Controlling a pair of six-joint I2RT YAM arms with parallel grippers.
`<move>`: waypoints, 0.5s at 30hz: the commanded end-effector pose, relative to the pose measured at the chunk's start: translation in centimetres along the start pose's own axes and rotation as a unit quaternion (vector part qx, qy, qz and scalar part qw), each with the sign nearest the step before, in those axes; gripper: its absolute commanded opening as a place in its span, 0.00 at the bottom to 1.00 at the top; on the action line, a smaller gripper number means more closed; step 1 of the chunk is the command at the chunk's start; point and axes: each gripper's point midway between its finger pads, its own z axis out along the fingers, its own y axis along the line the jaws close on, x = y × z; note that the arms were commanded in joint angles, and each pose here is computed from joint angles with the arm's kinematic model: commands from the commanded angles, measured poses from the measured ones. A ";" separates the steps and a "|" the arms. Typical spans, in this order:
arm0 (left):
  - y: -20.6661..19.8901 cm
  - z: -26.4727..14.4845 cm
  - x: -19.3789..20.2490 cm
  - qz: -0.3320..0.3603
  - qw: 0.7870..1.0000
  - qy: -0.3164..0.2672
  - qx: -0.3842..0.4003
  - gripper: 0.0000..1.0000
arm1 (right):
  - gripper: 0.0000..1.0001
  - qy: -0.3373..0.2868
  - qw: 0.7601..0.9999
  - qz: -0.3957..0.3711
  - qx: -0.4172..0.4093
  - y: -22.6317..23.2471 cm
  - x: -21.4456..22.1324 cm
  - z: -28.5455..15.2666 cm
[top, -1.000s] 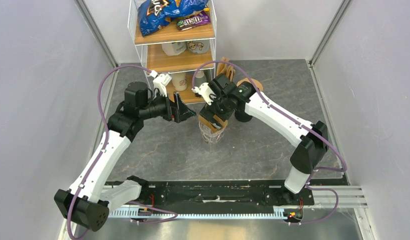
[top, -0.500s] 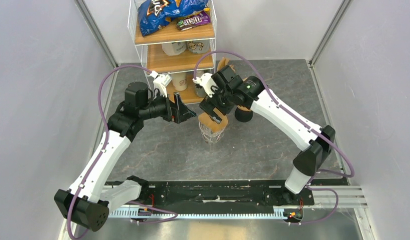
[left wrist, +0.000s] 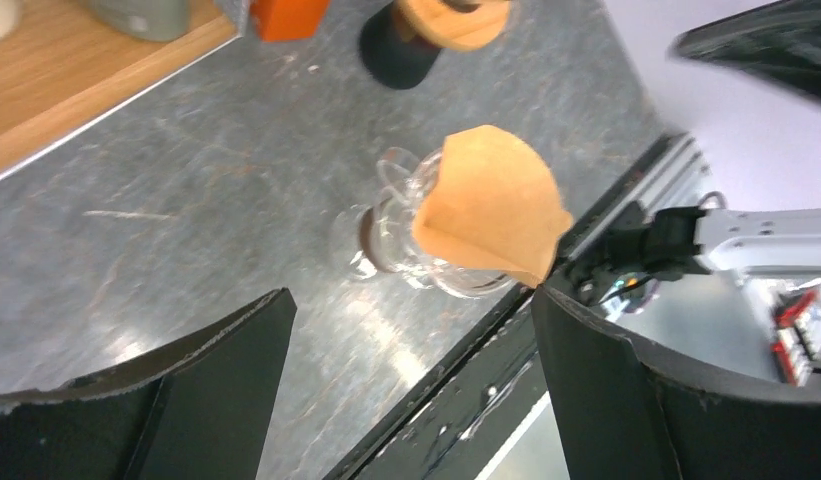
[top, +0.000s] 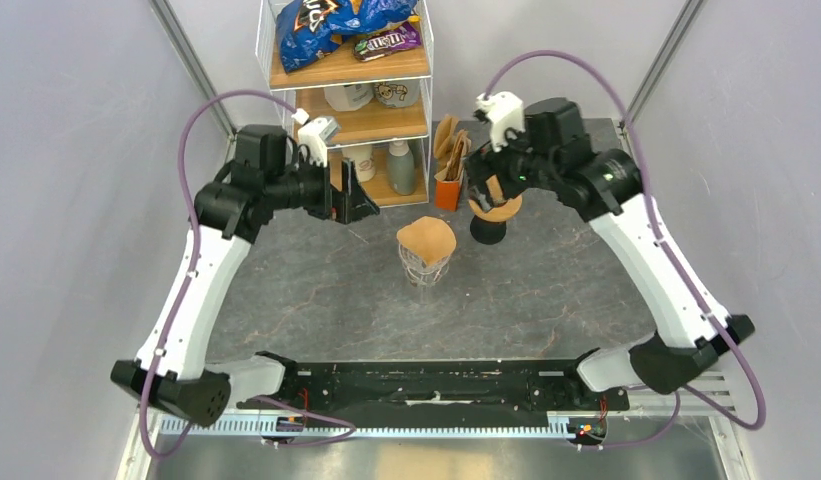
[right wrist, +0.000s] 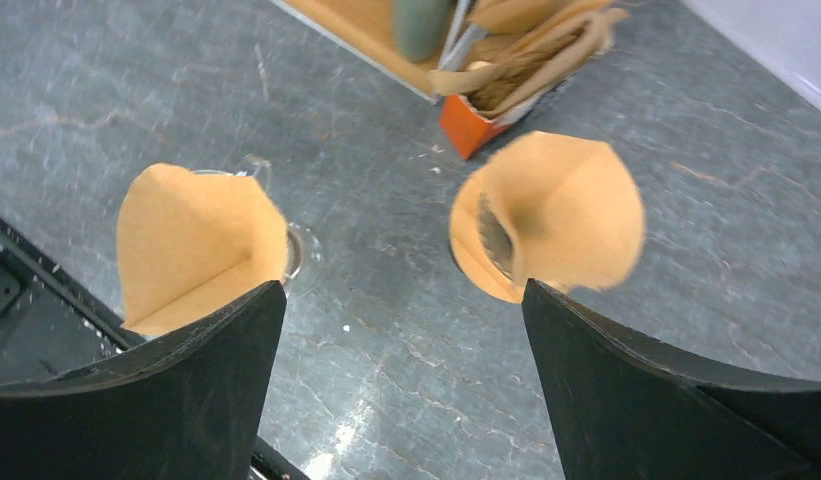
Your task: Place the coffee filter in the dripper
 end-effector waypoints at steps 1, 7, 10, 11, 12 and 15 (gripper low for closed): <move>3.6 -1.4 1.4 0.037 0.991 0.088 -0.093 0.97 | 0.97 -0.045 0.997 0.059 0.019 -1.5 -0.5 -3.0; 7.2 -2.4 1.7 0.062 0.975 0.113 -0.181 0.97 | 0.97 -0.014 0.983 0.169 0.068 -5.0 5.4 -4.1; 9.8 -2.5 3.1 0.048 0.963 0.122 -0.235 0.97 | 0.97 0.005 0.972 0.215 0.094 -6.9 8.6 -4.2; 10.6 -2.6 3.7 0.042 0.960 0.122 -0.249 0.98 | 0.97 0.014 0.970 0.220 0.101 -7.2 9.7 -4.2; 11.3 -2.7 4.3 0.035 0.957 0.122 -0.262 0.98 | 0.97 0.022 0.968 0.223 0.110 -7.6 10.8 -4.1; 13.2 -3.2 6.3 0.017 0.948 0.127 -0.291 0.98 | 0.97 0.046 0.964 0.234 0.117 -7.9 13.8 -3.7</move>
